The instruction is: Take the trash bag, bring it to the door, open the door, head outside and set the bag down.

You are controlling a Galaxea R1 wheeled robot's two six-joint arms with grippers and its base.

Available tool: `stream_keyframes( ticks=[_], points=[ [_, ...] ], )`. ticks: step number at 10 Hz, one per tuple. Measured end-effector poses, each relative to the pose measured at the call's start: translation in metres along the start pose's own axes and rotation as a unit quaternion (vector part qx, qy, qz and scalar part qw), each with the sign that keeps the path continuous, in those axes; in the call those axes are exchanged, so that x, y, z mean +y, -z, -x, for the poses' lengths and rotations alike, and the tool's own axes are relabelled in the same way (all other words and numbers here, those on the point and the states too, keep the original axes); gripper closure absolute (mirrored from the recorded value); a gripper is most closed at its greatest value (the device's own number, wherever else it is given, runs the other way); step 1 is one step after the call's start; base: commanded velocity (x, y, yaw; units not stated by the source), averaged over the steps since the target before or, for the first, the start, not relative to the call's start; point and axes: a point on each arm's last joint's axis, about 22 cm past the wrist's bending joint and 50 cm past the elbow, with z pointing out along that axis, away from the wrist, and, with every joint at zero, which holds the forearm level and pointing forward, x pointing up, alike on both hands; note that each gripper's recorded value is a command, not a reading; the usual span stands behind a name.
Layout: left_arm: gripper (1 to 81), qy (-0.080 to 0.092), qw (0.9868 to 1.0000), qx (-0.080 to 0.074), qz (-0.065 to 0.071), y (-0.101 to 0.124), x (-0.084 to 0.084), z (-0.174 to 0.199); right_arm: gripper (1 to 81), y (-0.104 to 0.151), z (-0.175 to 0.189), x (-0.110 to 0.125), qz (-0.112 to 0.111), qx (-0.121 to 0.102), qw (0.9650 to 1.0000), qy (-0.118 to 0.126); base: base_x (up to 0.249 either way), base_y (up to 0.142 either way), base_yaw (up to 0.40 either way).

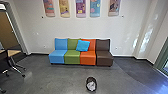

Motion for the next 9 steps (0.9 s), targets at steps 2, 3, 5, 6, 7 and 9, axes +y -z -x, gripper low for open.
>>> stream_keyframes(
  ticks=[2,3,5,6,7,9],
  points=[
    [1.0,0.001,1.0,-0.006,-0.001,0.0002,-0.0017,0.0081,1.0,-0.0002,0.0099,-0.002,-0.001,-0.006,1.0,-0.002,0.166,-0.032,0.0],
    [1.0,0.001,1.0,-0.004,-0.001,0.0002,-0.0014,0.0052,1.0,0.0003,0.0072,0.0002,0.0,-0.004,1.0,-0.001,0.166,0.0,0.0],
    [1.0,0.001,1.0,-0.003,0.0,0.0002,-0.0009,0.0044,1.0,0.0003,0.0077,0.0001,0.001,-0.005,1.0,-0.002,0.166,0.0,0.0],
    [1.0,0.001,1.0,-0.003,-0.002,0.0005,-0.0026,0.0039,1.0,-0.0002,0.0064,-0.0014,-0.001,-0.004,1.0,-0.001,0.166,0.0,0.0],
    [1.0,0.001,1.0,-0.003,-0.002,0.0005,-0.0023,0.0041,1.0,0.0001,0.0054,-0.0001,0.0,-0.004,1.0,-0.001,0.166,0.0,0.0],
    [1.0,0.002,1.0,-0.007,0.0,-0.0003,-0.0001,0.0117,1.0,-0.0001,0.0142,-0.0014,0.0,-0.007,1.0,-0.003,0.165,0.0,0.0]
  ],
)
